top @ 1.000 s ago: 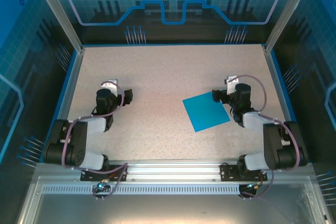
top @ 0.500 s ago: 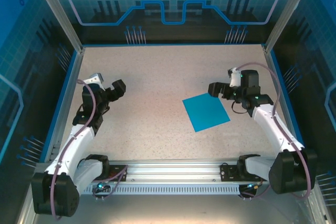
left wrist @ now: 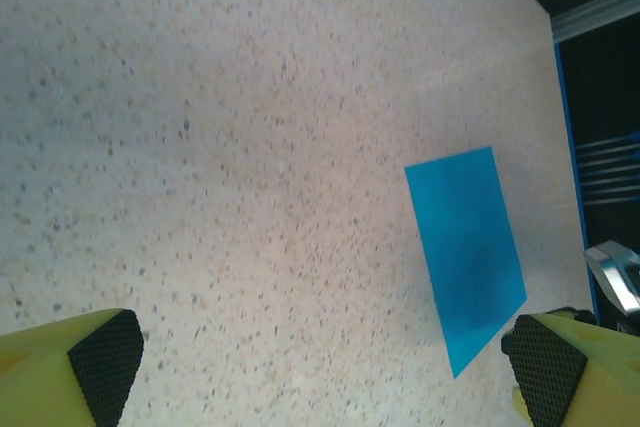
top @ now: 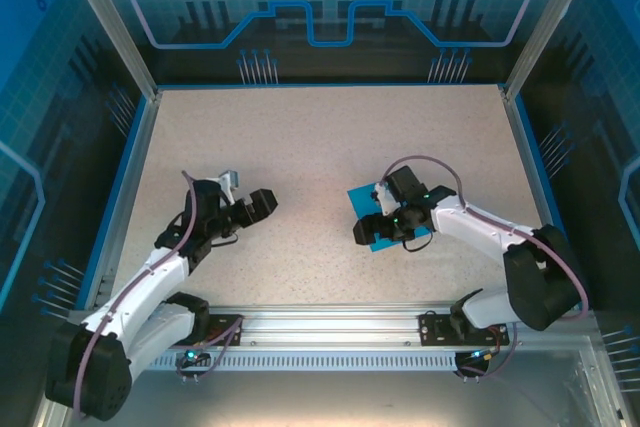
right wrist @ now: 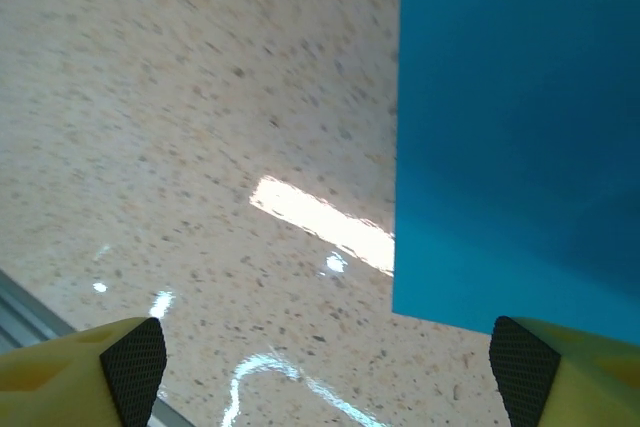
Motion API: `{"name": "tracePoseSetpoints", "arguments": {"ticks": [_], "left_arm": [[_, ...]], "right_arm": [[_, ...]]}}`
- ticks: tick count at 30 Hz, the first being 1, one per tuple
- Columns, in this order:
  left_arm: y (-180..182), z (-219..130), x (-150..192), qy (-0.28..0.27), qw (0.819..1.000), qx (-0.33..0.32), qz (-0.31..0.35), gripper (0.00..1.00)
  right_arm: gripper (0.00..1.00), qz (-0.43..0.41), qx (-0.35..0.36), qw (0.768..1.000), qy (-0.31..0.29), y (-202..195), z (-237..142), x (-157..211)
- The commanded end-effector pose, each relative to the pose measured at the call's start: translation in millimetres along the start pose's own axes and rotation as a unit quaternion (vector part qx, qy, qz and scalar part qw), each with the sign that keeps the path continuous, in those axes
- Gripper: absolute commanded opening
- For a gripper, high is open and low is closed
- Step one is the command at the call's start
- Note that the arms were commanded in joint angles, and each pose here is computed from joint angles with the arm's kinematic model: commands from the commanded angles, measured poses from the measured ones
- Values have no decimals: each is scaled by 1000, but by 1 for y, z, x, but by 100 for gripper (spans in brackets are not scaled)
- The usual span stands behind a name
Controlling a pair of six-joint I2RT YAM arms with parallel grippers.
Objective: Fold a paper plane with a square sheet of paper (pick it up from the middle)
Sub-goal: Rotate the square sheet of paper at the center of the table.
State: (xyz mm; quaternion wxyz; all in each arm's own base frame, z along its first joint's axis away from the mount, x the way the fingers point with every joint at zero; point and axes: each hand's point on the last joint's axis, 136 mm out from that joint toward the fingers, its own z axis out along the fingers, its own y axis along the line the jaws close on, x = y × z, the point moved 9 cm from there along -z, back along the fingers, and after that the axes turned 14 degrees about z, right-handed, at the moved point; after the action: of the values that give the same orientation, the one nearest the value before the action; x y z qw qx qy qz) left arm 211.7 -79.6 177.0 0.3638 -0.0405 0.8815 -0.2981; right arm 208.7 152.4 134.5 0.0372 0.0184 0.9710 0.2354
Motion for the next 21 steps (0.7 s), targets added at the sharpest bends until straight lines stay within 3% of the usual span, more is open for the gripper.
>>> {"name": "tracePoseSetpoints", "arguments": {"ticks": [1, 9, 17, 21], "left_arm": [[3, -1, 18, 27, 1000, 1, -13, 98], [9, -8, 31, 21, 1000, -3, -19, 98], [7, -6, 30, 29, 999, 6, -16, 99], [4, -5, 31, 39, 999, 14, -10, 98]], "right_arm": [[88, 29, 25, 999, 3, -6, 10, 5], [86, 57, 34, 998, 7, -3, 31, 0], [85, 42, 31, 998, 27, 32, 53, -7], [83, 18, 61, 998, -1, 53, 42, -17]]}}
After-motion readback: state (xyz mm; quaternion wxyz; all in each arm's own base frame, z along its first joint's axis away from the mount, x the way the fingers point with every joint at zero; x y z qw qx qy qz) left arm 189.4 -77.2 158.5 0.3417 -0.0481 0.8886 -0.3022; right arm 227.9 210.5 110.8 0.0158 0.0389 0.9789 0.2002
